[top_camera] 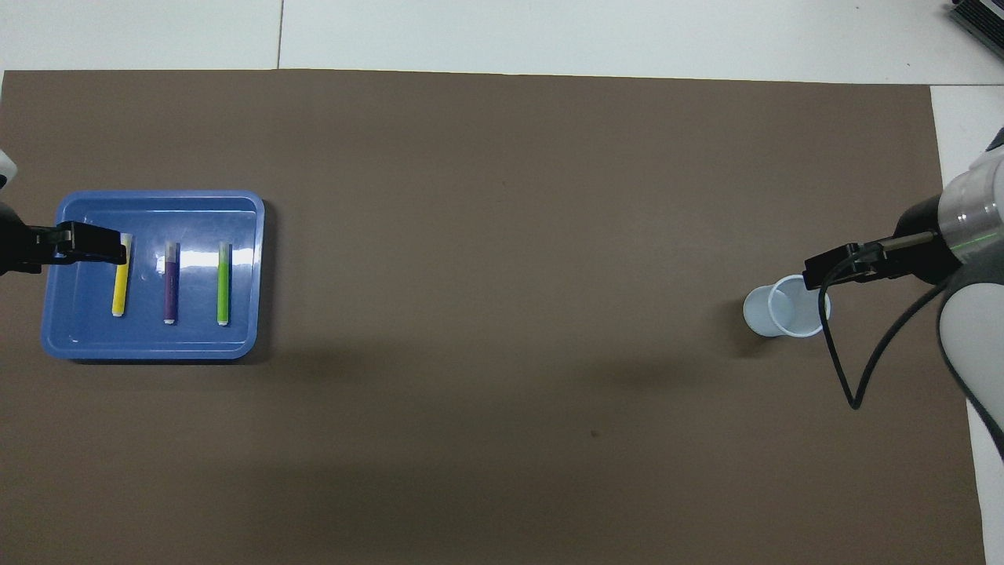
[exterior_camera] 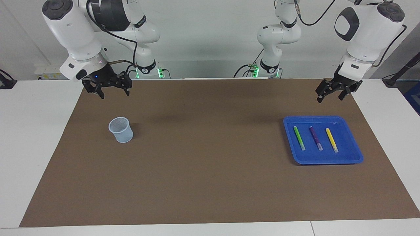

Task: Transfer and insert pens with both arms
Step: 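Grasp the green pen with the left gripper while the right gripper approaches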

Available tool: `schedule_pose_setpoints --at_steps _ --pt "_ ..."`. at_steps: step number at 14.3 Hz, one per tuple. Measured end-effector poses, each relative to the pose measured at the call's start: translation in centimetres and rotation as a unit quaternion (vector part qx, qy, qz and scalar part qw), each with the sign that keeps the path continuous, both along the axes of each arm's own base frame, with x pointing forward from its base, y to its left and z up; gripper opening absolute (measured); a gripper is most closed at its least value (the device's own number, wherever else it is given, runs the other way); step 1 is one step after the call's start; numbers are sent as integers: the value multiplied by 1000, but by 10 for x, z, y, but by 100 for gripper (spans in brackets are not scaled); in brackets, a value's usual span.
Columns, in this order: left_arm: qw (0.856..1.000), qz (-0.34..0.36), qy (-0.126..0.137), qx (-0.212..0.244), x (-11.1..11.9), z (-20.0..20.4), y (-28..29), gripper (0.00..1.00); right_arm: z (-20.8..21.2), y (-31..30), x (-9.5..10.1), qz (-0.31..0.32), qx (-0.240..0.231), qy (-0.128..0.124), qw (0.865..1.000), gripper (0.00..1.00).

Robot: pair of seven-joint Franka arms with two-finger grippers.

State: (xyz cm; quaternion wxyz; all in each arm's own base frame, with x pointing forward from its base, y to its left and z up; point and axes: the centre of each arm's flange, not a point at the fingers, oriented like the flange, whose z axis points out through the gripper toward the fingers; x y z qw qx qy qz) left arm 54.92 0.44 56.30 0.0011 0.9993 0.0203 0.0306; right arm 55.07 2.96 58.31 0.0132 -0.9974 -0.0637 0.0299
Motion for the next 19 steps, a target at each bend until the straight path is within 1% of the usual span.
schedule_pose_setpoints --at_steps 2,7,12,15,18,19 --pt "1000 -1 1 -1 0 -15 -1 100 -6 7 0 6 2 -4 1000 100" --pt "1000 -3 8 -1 3 -62 -4 100 -15 26 -7 22 9 -3 1000 100" --pt "1000 -2 7 -3 15 -107 -4 100 -32 33 -7 -5 38 0 999 100" --pt "1000 -1 5 -4 21 -127 -4 100 -40 40 -7 -15 54 -7 998 100" --pt "1000 1 5 -8 28 -147 -4 100 -52 57 -8 -16 58 -17 998 100" --pt "1000 2 4 -8 30 -154 -4 98 -54 60 -8 -18 58 -19 998 100"
